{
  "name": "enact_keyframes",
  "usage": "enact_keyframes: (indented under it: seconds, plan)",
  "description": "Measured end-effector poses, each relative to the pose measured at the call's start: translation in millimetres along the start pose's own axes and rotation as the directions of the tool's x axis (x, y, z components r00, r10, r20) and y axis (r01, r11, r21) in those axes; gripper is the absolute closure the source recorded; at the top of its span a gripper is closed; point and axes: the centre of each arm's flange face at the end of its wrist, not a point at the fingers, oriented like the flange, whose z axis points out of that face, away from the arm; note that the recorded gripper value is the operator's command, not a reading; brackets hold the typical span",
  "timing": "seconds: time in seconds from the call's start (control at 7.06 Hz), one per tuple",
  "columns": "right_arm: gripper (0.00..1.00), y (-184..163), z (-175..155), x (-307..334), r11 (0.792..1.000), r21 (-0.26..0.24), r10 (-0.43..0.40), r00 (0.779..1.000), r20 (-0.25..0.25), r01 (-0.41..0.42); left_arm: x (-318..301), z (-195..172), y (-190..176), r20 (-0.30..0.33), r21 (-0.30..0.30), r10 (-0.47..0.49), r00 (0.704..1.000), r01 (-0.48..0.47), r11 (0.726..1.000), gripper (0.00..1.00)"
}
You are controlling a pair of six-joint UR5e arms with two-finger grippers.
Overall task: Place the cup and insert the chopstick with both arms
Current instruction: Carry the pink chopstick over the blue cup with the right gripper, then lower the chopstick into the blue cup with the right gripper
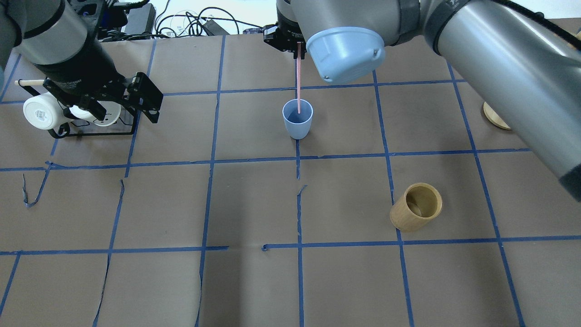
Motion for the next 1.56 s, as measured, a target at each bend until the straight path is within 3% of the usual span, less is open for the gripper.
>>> enact_keyframes:
  seconds: [0.28,0.57,0.71,1.27,1.56]
  plan:
    - [0.88,6.2,20.1,-0.3,1.0,0.001,-0.002,1.0,-0.006,0.002,0.1,-0.9,0.6,0.0,0.002,-0.001,1.0,0.001,1.0,0.0]
    - [0.69,13.6,39.4,0.5,1.0,-0.004,-0.003,1.0,-0.013,0.002,0.0,-1.0,0.9,0.0,0.002,-0.001,1.0,0.001,1.0,0.0]
    - [0.33,16.4,44.8,0.5,1.0,-0.01,-0.003,1.0,-0.014,0.003,0.1,-0.5,0.7,0.0,0.001,-0.001,1.0,0.001,1.0,0.0]
    - [0.16,16.3,47.1,0.4,1.0,-0.013,-0.003,1.0,-0.01,0.003,-0.2,-0.7,1.1,0.003,0.001,-0.001,1.0,0.001,1.0,0.0]
    - [0.16,3.5,27.9,7.6,1.0,-0.018,-0.013,1.0,-0.013,0.013,-0.4,-0.6,2.5,0.006,0.001,-0.002,1.0,0.002,1.0,0.0]
